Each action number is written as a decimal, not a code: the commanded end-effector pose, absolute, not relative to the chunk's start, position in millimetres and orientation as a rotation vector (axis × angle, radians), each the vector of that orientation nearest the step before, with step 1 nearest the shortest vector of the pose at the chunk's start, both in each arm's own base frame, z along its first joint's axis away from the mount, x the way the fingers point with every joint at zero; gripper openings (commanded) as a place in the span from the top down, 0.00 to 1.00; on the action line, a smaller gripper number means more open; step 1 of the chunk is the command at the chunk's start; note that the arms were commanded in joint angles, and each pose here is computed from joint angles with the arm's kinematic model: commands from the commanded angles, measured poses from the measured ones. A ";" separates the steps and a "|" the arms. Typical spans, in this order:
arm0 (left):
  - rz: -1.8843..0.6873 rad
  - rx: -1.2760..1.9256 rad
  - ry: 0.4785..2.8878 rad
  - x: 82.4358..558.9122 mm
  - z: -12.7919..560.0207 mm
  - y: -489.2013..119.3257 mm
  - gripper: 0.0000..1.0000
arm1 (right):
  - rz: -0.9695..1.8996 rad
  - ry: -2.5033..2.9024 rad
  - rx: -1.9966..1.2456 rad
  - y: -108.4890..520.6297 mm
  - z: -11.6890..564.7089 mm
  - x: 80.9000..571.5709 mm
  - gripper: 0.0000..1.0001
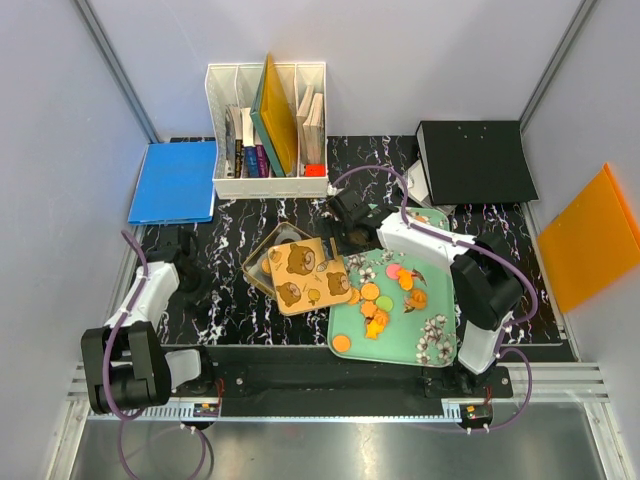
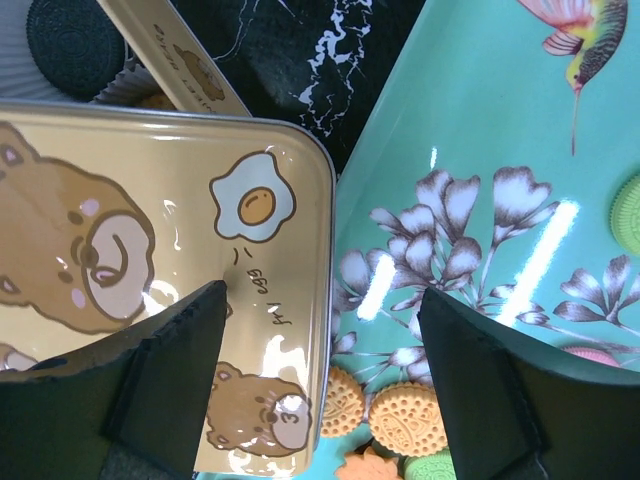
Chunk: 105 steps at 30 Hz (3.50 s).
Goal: Pack the cookies
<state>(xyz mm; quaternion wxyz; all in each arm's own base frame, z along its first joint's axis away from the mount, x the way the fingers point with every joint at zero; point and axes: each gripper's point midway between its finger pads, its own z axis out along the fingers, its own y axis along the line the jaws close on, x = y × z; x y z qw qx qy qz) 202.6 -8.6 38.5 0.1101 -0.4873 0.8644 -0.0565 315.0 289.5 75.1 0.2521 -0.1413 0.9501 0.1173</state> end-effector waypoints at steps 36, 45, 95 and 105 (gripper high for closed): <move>-0.529 -1.223 2.468 278.0 61.4 -34.0 0.68 | 0.705 2.731 -0.352 337.6 61.3 283.9 0.37; -0.505 -1.241 2.478 262.2 52.2 -34.0 0.70 | 0.783 2.703 -0.354 353.4 75.2 294.6 0.54; -0.483 -1.276 2.459 281.3 61.7 -21.6 0.71 | 0.559 2.655 -0.423 239.7 138.6 231.2 0.74; -0.455 -1.343 2.387 302.5 76.4 -5.4 0.70 | 0.670 2.772 -0.440 231.3 112.2 170.7 0.59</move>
